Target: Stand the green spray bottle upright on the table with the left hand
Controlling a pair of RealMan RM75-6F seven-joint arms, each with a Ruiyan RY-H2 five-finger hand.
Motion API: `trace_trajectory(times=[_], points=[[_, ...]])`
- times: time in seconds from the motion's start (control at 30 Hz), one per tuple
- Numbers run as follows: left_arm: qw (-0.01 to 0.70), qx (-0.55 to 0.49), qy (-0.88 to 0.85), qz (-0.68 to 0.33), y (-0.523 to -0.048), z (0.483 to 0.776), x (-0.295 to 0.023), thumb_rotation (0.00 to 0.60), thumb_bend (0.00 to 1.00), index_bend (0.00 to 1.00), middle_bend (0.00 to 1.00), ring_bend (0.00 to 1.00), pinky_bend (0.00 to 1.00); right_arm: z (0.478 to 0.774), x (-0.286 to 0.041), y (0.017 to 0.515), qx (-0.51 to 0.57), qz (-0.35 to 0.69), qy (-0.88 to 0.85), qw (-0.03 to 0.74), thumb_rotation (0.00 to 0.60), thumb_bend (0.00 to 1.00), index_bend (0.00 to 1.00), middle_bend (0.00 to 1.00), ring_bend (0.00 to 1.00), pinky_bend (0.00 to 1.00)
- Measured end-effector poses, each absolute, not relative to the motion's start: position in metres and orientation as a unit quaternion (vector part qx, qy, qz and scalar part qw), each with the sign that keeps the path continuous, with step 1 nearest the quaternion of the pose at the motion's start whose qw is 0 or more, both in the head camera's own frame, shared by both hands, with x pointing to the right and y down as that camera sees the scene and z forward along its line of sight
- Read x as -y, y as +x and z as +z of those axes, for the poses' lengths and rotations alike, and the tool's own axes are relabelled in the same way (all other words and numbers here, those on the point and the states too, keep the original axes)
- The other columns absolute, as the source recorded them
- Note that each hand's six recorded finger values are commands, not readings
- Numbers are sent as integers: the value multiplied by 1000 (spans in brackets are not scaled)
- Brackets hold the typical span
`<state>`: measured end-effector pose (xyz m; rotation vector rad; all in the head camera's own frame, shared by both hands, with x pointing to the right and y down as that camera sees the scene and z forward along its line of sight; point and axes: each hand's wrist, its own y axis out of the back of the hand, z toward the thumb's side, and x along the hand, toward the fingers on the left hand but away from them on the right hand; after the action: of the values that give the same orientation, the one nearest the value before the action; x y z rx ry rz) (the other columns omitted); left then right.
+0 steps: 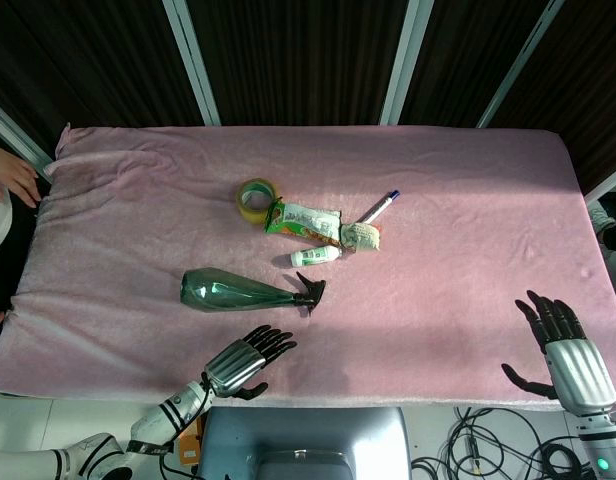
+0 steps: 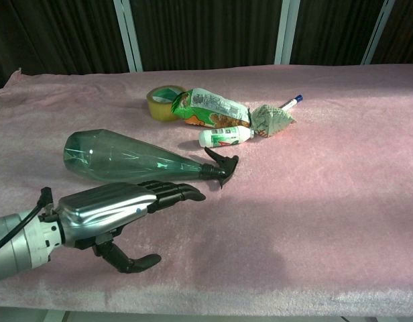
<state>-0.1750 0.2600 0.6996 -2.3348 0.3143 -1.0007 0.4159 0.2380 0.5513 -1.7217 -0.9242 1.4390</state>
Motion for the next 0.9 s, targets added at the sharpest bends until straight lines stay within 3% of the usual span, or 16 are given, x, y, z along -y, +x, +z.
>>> trace_trajectory(times=[0.33, 0.53, 0.9], points=[[285, -132, -867, -386, -181, 702, -252, 600, 389, 0, 15, 0, 0, 545, -234, 420, 375, 551, -656, 353, 600, 368, 0, 0, 0, 0], [264, -186, -879, -351, -170, 691, -229, 600, 390, 0, 47, 0, 0, 536, -230, 429, 399, 552, -638, 361, 600, 368, 0, 0, 0, 0], [414, -208, -807, -366, -139, 701, -185, 600, 357, 57, 134, 0, 0, 533, -227, 440, 409, 552, -641, 343, 600, 368, 0, 0, 0, 0]])
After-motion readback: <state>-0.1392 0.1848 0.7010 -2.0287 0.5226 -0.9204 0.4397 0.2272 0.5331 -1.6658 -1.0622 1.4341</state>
